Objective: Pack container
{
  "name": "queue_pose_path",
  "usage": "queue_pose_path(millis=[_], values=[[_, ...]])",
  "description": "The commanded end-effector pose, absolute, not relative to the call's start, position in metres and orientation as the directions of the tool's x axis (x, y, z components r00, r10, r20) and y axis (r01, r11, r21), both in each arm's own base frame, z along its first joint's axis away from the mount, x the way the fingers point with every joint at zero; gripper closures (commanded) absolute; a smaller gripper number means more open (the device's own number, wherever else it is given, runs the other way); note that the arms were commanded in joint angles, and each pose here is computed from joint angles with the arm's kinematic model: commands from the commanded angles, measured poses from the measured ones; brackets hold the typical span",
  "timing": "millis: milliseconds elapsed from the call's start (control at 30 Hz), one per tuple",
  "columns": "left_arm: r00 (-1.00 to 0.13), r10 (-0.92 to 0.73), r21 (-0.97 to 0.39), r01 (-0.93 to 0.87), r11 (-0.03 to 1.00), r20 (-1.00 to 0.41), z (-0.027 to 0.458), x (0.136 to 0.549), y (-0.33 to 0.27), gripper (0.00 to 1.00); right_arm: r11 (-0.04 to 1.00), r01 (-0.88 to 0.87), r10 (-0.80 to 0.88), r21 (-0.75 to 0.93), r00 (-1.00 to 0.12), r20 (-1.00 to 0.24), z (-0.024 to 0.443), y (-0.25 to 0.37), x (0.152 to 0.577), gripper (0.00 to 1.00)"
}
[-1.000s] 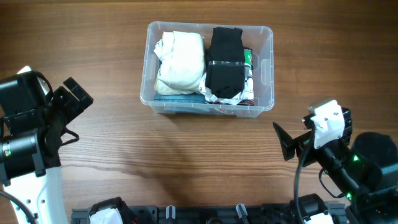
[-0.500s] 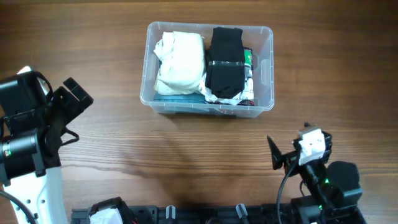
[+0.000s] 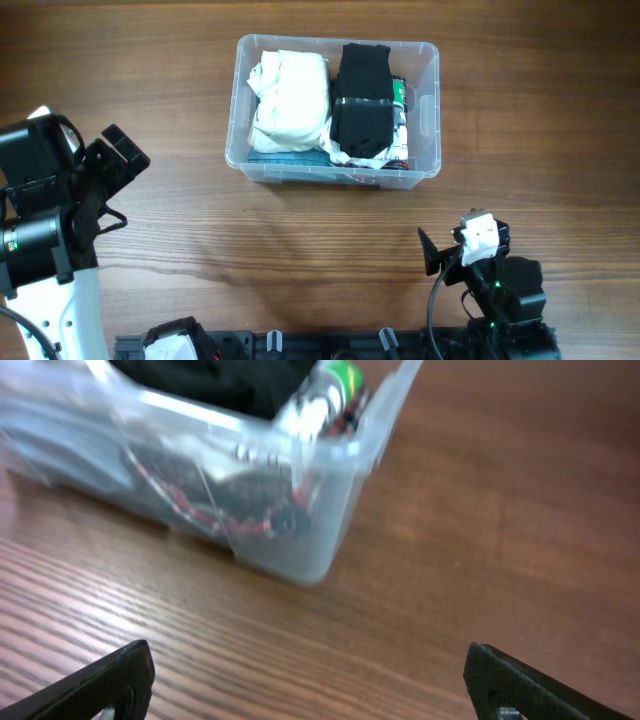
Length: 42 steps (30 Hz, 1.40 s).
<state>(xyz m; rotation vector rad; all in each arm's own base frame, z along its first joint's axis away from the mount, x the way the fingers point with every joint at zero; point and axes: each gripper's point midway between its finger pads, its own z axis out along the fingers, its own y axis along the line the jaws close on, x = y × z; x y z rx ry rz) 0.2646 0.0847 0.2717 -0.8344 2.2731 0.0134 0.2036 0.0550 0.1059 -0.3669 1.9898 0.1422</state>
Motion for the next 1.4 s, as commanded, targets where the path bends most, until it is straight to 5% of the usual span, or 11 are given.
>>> queue_pose_path(millis=[0,667,1000,1367], values=[[-0.547,-0.549,-0.200,-0.570,0.797,-0.632,0.273,0.264,0.088,0.00,0.948,-0.314,-0.171,-0.045,-0.384,-0.907,0.108,0.056,0.204,0.00],[-0.545,-0.525,-0.210,-0.536,0.818,-0.653,0.280,0.260,0.078,0.00,0.948,-0.314,-0.171,-0.046,-0.384,-0.907,0.108,0.056,0.204,0.00],[-0.431,-0.388,-0.286,-0.283,0.915,-0.815,0.338,0.189,0.020,0.00,0.948,-0.314,-0.171,-0.045,-0.385,-0.907,0.108,0.056,0.204,0.00],[-0.397,-0.258,-0.284,0.008,0.959,-0.881,0.241,0.196,-0.020,0.00,0.948,-0.314,-0.171,-0.046,-0.385,-0.907,0.108,0.056,0.204,0.00]])
